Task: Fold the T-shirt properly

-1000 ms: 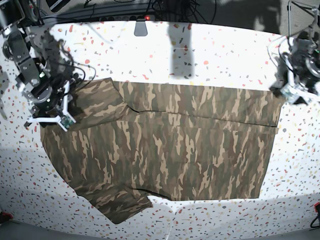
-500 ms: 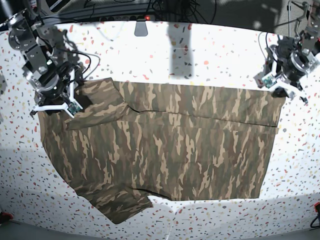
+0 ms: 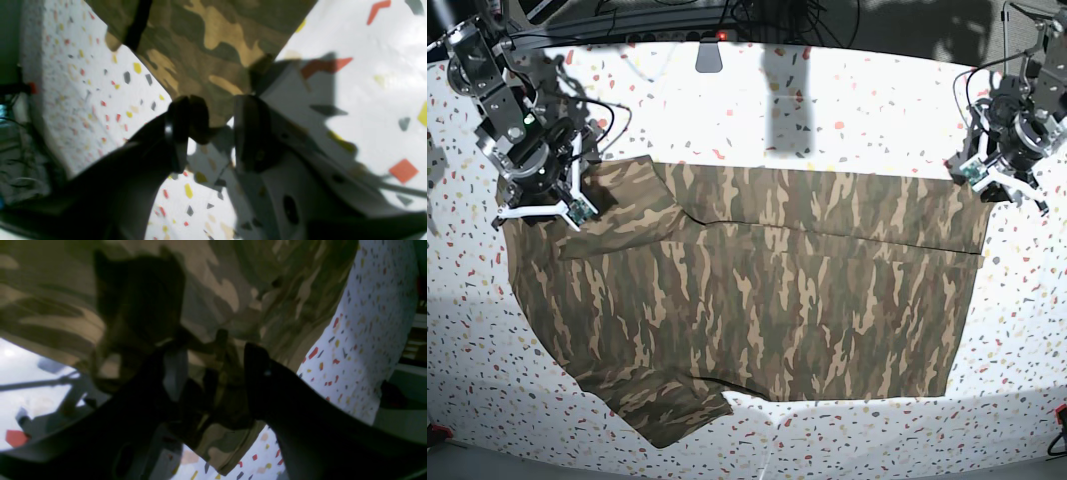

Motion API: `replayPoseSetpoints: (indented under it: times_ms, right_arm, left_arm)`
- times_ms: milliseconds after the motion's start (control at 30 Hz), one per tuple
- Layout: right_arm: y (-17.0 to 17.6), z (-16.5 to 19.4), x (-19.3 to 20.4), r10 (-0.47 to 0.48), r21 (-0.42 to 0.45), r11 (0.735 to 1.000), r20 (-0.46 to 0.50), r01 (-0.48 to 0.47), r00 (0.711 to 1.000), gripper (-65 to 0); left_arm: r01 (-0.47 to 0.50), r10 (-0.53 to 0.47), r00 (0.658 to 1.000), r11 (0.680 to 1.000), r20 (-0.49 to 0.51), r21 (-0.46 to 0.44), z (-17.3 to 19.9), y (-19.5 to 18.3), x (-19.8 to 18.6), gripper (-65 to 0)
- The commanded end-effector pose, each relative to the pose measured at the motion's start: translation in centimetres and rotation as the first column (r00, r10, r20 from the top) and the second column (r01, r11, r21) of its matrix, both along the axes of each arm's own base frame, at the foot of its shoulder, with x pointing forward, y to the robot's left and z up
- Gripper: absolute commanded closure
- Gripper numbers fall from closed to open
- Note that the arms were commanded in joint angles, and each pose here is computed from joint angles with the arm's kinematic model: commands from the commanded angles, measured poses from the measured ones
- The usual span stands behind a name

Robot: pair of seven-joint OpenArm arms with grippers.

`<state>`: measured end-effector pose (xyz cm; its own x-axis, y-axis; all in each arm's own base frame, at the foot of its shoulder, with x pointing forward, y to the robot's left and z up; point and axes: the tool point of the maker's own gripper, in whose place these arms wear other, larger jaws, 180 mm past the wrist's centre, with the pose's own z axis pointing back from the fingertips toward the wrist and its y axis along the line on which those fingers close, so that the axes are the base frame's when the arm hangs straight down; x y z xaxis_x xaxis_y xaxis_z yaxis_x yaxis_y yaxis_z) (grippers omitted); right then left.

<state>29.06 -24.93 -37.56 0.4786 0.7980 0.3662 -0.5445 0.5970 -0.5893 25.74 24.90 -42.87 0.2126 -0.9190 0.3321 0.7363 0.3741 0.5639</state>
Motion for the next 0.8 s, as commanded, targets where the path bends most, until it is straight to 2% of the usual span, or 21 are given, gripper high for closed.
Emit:
replayPoseSetpoints:
  times_ms: [0, 100, 200, 433, 700, 767]
  right_arm:
    - [-0.4, 1.5, 1.0, 0.005, -0.011, 1.0, 0.05, -0.005, 0.999, -28.0]
    - [-0.3, 1.7, 1.1, 0.008, -0.009, 1.0, 0.054, -0.007, 0.999, -28.0]
    - [-0.3, 1.6, 1.1, 0.008, -0.009, 1.0, 0.053, -0.007, 0.999, -28.0]
    - [-0.2, 1.6, 1.1, 0.007, -0.007, 1.0, 0.053, -0.007, 0.999, -28.0]
    - [1.5, 1.0, 0.9, -0.003, 0.048, 0.999, 0.052, 0.001, 0.999, -28.0]
    - [1.6, 1.0, 0.8, -0.009, 0.046, 0.999, 0.046, 0.007, 0.999, -28.0]
  left_arm:
    - [0.037, -0.037, 0.999, 0.999, -0.012, 0.035, -0.2, 0.0, -0.4, -21.5]
    - [0.095, -0.09, 0.994, 0.991, -0.059, 0.092, -1.6, -1.0, -1.6, -21.5]
    - [0.096, -0.094, 0.995, 0.989, -0.026, 0.111, -1.5, -1.2, -1.2, -21.5]
    - [0.114, -0.11, 0.993, 0.971, -0.035, 0.209, -0.7, 1.7, -1.0, -21.5]
    - [0.1, -0.102, 0.995, 0.981, 0.001, 0.164, 0.1, 1.1, 0.4, -21.1]
    - [0.09, -0.091, 0.996, 0.981, -0.004, 0.17, -0.1, 1.5, 0.6, -16.4]
